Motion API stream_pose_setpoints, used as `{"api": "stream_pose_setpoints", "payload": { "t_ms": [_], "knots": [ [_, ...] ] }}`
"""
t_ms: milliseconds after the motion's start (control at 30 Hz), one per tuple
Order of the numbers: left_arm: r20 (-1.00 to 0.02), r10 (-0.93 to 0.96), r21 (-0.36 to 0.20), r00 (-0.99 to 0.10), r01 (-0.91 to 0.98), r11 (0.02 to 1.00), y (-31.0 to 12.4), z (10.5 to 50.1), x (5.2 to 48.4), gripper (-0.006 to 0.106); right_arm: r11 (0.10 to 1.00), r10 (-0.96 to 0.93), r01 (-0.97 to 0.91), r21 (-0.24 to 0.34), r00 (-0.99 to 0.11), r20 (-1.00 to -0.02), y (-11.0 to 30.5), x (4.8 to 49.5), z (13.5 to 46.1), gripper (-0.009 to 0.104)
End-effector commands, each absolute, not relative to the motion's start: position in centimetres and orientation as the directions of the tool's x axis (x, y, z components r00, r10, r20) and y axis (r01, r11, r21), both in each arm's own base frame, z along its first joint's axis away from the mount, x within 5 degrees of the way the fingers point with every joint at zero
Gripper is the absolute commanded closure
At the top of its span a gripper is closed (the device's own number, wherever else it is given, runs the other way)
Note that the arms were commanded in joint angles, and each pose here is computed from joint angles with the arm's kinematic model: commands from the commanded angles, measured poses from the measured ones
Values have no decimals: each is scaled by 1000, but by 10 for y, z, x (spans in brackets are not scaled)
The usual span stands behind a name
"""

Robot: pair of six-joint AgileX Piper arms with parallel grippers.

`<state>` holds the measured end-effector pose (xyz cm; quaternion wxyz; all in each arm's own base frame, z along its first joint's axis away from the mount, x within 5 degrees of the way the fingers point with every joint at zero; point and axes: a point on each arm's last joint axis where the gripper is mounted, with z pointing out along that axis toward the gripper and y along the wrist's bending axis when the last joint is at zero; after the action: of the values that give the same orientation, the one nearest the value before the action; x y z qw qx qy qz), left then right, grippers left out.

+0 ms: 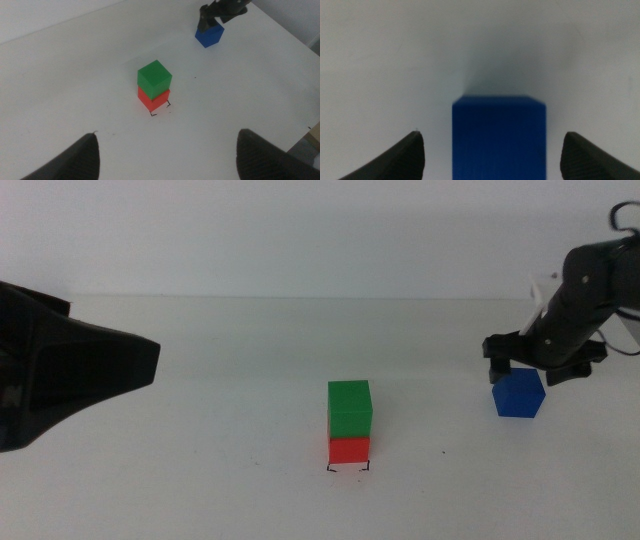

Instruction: Stack red cubes first, then green, then blue cubes in a specific spot.

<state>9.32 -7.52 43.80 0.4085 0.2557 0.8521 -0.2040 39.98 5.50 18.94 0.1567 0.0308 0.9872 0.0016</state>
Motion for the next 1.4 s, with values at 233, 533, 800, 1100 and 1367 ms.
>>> {"api": "stream_pose_setpoints", "payload": {
  "t_ms": [233, 533, 800, 1100, 1367],
  "knots": [
    [-810, 257, -142, -527, 601, 786, -75, 439, 93, 7, 999, 31, 40, -16, -932, -362, 56, 414, 173, 66],
    [-810, 257, -142, -527, 601, 786, -75, 439, 93, 7, 999, -15, -4, -33, -942, -334, 133, 378, 272, 87],
    [-808, 259, -142, -529, 601, 786, -75, 439, 93, 7, 996, -84, -90, -9, -879, -469, 253, 336, 325, 87],
    [-808, 259, -142, -529, 601, 786, -75, 439, 93, 7, 996, -86, -93, -5, -896, -436, 291, 319, 301, 87],
    [-810, 257, -142, -527, 601, 786, -75, 439, 93, 7, 996, -90, -78, -45, -903, -419, 292, 328, 283, 87]
  ]
}}
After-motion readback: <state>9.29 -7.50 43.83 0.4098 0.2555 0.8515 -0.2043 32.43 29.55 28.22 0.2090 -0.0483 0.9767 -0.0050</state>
